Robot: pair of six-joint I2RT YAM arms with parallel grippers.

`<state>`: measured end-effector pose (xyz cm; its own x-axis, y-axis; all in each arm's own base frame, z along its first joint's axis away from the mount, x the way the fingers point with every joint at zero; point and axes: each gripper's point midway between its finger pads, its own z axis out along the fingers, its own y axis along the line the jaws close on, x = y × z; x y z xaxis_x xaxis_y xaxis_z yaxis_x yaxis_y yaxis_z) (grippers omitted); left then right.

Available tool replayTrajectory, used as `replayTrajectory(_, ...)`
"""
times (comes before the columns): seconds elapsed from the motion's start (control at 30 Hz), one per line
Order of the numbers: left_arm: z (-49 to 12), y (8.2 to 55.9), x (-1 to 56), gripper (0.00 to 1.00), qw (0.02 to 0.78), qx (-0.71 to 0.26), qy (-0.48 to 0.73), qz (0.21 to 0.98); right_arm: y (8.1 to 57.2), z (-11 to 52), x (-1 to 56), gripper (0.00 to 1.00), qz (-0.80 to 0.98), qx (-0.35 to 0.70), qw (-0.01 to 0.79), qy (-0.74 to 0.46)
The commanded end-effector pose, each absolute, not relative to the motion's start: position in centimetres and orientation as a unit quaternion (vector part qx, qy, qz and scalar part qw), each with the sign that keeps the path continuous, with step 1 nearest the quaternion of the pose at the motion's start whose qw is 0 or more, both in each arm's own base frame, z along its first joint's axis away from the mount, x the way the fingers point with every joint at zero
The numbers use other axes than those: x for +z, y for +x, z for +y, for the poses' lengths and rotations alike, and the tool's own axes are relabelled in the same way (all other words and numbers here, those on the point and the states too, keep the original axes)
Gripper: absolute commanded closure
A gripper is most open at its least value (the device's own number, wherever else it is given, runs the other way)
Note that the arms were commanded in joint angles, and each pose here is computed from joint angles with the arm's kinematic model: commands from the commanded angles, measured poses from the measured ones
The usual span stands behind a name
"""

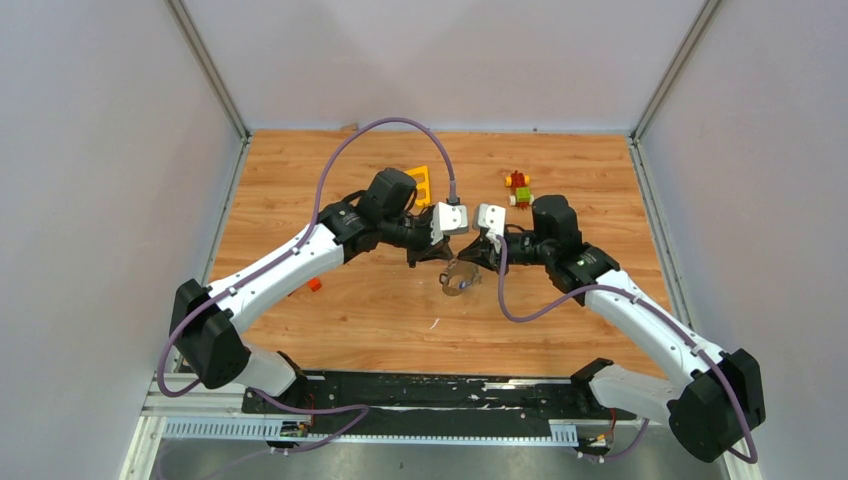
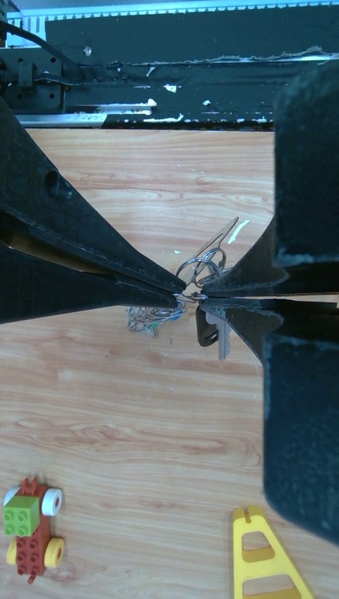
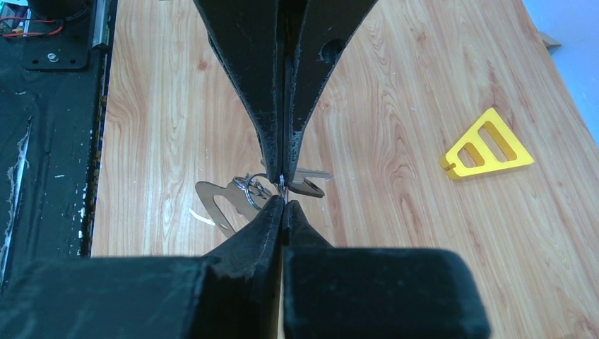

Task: Put the keys on the keyring
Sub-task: Insert the key onto the keyring.

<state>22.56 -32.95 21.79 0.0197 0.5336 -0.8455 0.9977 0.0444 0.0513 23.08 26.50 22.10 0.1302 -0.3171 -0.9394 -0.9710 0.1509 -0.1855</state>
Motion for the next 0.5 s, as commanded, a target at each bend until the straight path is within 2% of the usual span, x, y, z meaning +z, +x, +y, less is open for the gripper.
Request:
replayTrajectory(0.0,-32.81,23.24,22.61,1.0,0.381,-0.315,0.609,0.62,22.76,26.64,24.82,1.0,0.532,0.33,0.532,-0.571)
replayTrajectory(0.47,-32.62,22.94,22.37,1.0,0.375,-0.318,0.626,0.605,22.8,26.49,25.13,1.0,0.532,0.338,0.533,-0.564)
